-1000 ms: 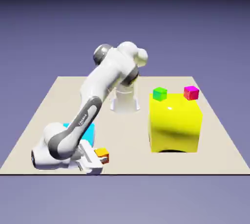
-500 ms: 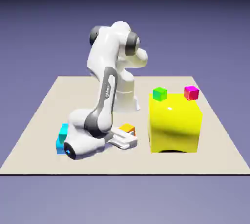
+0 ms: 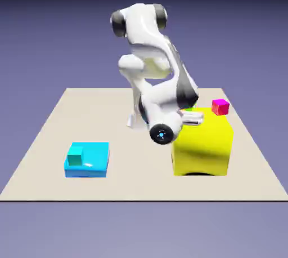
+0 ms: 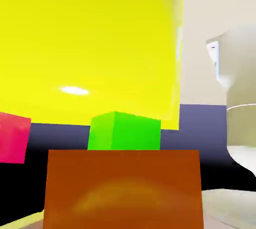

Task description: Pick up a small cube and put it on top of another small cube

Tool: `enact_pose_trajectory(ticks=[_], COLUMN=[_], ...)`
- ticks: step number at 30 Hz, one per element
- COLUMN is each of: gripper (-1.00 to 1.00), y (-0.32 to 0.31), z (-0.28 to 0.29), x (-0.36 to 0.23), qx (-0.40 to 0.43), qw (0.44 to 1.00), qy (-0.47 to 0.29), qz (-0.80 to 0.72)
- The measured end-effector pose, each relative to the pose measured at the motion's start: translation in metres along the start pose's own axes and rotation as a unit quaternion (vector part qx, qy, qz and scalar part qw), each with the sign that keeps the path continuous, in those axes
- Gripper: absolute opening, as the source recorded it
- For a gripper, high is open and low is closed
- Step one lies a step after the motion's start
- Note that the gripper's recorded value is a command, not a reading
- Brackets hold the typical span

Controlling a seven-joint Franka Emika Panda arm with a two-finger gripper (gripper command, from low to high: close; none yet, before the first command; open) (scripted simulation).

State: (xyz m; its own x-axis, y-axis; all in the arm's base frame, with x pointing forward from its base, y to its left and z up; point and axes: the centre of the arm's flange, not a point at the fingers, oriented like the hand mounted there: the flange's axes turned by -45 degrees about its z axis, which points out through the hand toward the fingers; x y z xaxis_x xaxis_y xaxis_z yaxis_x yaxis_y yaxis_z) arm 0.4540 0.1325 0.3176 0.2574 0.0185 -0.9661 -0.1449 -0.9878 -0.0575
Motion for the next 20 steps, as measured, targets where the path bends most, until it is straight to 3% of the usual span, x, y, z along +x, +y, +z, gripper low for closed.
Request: enact_pose_trajectory(ticks=[5, 12, 13, 20], gripper=[-1.0, -1.0, 1.0, 1.0], y=[-0.04, -0.028, -0.027, -0.037], z=[0.048, 0.095, 0.1, 0.051], x=[-0.035, -0.023, -0.021, -0.038], qx=[-0.107, -0.094, -0.094, -0.095], qw=[0.994, 0.995, 0.995, 0.995], qy=[0.014, -0.006, -0.006, -0.006], qz=[0.012, 0.005, 0.005, 0.005])
